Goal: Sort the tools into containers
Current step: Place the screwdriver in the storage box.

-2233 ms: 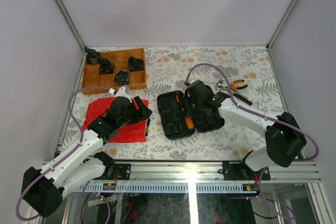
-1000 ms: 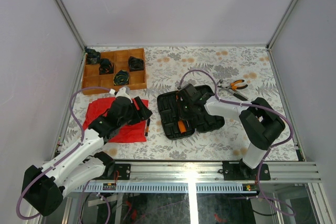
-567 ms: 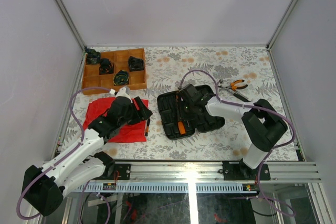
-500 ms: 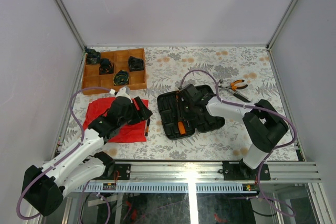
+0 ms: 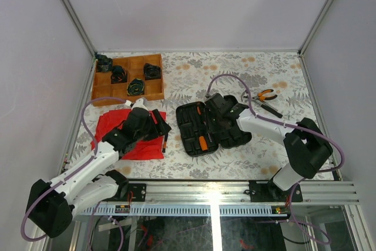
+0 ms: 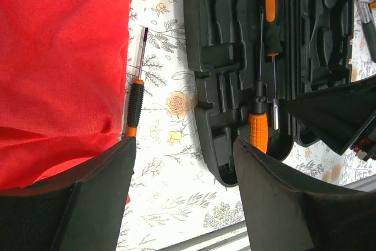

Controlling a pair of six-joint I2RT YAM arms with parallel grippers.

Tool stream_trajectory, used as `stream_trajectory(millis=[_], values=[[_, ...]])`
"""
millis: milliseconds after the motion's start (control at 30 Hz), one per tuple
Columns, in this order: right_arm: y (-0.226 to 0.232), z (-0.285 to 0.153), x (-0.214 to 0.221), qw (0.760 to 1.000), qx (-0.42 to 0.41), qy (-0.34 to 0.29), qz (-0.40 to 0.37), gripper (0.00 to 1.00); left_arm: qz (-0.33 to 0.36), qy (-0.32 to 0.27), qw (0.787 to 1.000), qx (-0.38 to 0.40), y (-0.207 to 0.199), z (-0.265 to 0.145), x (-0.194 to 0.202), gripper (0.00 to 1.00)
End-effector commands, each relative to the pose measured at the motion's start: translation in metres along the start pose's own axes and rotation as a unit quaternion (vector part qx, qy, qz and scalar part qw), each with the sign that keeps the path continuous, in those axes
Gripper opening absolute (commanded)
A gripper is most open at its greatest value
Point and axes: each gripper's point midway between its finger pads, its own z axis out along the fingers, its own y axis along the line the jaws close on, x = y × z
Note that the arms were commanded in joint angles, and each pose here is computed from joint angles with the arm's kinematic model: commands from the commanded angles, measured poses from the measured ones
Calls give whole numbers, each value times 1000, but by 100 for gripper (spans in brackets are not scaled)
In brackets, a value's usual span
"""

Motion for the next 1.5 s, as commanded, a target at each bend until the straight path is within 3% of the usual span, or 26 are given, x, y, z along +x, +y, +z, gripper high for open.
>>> stream_trajectory(millis=[0,800,1133,1467], values=[[-30,-12,-4,997,70,-28,-32,43,10,9,1000,9,-5,3,0,66],[-1,-16,41,998,-47,28,2,42,25,60,997,49,-28,22,10,63],[-5,-43,14,998,-36,-42,-2,43,30,59,996,54,-45,30,-4,61],[-8,-65,-7,992,-40,-120,8,47,60,78,994,38,-77,49,-4,52]])
